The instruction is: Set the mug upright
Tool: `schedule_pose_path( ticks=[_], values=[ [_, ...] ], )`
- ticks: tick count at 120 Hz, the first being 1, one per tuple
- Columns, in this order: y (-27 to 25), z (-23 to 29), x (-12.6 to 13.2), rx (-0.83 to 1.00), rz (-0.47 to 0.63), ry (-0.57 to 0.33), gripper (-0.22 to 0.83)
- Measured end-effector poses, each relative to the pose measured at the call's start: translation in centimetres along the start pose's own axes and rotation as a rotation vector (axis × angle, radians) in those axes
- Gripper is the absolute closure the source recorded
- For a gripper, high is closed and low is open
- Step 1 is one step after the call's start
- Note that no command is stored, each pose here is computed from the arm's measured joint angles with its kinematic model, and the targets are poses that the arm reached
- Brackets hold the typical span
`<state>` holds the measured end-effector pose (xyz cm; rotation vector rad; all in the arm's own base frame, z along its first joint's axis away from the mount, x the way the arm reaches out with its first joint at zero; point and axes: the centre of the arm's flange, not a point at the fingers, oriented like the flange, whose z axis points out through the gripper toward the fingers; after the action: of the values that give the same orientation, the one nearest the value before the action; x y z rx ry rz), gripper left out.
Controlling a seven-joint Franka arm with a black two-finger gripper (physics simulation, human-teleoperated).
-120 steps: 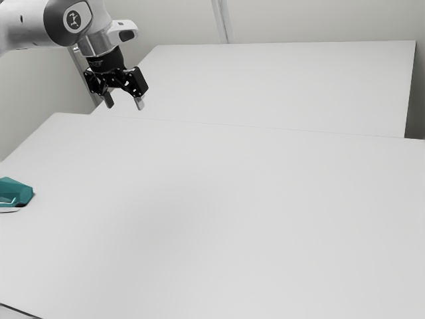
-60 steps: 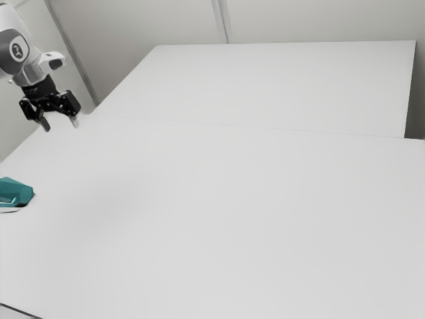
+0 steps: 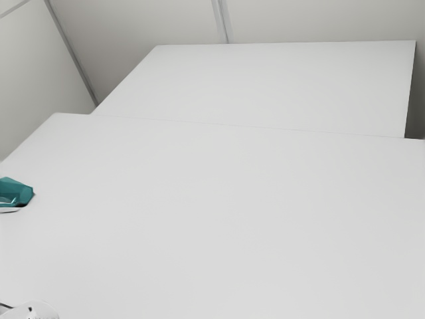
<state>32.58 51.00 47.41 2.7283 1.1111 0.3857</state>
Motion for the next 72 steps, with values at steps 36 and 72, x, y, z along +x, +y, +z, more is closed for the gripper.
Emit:
schedule_pose_path(
  ticks=[36,72],
  values=[
    [-1.5,6.3,4.1,-0.226,0.264,0.143,0.00],
    [-13.8,9.2,4.0,-0.316,0.443,0.277,0.00]
  ],
)
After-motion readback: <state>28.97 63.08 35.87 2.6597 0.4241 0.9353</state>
